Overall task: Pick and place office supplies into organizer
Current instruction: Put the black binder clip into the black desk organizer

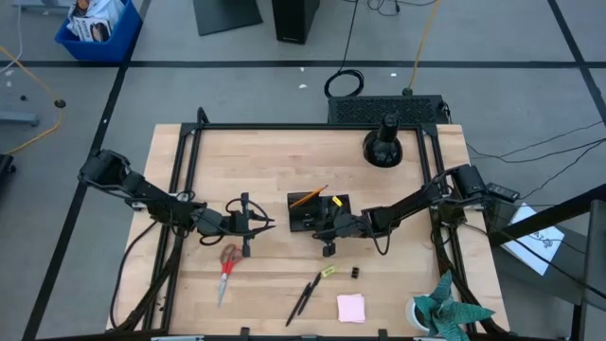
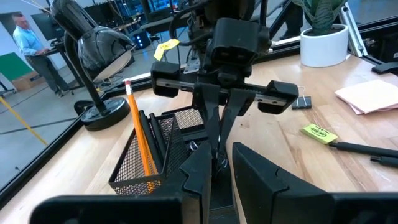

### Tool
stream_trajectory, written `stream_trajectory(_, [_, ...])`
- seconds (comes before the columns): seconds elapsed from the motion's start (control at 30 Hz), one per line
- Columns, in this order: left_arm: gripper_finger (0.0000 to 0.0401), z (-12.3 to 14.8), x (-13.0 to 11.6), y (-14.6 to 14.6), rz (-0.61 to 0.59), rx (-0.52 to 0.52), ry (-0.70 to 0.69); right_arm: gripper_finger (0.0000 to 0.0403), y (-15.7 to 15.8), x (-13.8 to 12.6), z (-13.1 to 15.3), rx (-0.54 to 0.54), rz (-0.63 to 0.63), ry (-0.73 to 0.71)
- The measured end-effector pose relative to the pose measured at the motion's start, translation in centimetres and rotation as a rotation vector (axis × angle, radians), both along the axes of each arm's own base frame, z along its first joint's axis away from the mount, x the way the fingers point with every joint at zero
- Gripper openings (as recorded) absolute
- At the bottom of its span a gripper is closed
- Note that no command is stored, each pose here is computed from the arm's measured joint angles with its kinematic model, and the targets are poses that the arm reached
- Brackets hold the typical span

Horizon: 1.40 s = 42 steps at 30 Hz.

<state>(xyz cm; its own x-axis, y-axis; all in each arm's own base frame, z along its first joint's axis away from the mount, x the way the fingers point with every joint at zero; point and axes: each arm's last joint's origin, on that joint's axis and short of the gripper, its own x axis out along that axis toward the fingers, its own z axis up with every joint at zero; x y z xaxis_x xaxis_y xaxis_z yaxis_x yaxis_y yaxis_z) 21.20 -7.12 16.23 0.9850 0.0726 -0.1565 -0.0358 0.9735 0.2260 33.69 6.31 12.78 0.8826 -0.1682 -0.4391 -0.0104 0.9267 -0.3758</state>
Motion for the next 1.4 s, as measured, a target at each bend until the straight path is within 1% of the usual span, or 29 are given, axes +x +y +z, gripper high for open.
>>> stream_trajectory(0.2, [0.0072,0.0,0.0,0.0,0.0,0.0,0.0,0.0,-0.2,0.0,-0.1,-0.006,-0.005,0.015])
stream_trajectory(0.4, [0.0072,0.0,0.0,0.0,0.001,-0.002,0.0,0.0,-0.5,-0.3,-0.6,-0.049,-0.058,0.064])
stream_trajectory(0.7, [0.0072,0.0,0.0,0.0,0.001,-0.002,0.0,0.0002,-0.5,-0.4,-0.6,-0.046,-0.052,0.075])
stream_trajectory(1.07, [0.0072,0.0,0.0,0.0,0.0,-0.002,0.0,0.0051,-0.5,-0.4,-0.6,-0.02,-0.066,0.069])
stream_trajectory(1.23, [0.0072,0.0,0.0,0.0,0.001,-0.006,0.0,0.006,0.0,-0.3,-0.4,-0.027,-0.05,0.042])
stream_trajectory(1.4, [0.0072,0.0,0.0,0.0,0.001,-0.006,0.0,0.0067,1.1,-0.2,0.5,-0.058,0.004,-0.024])
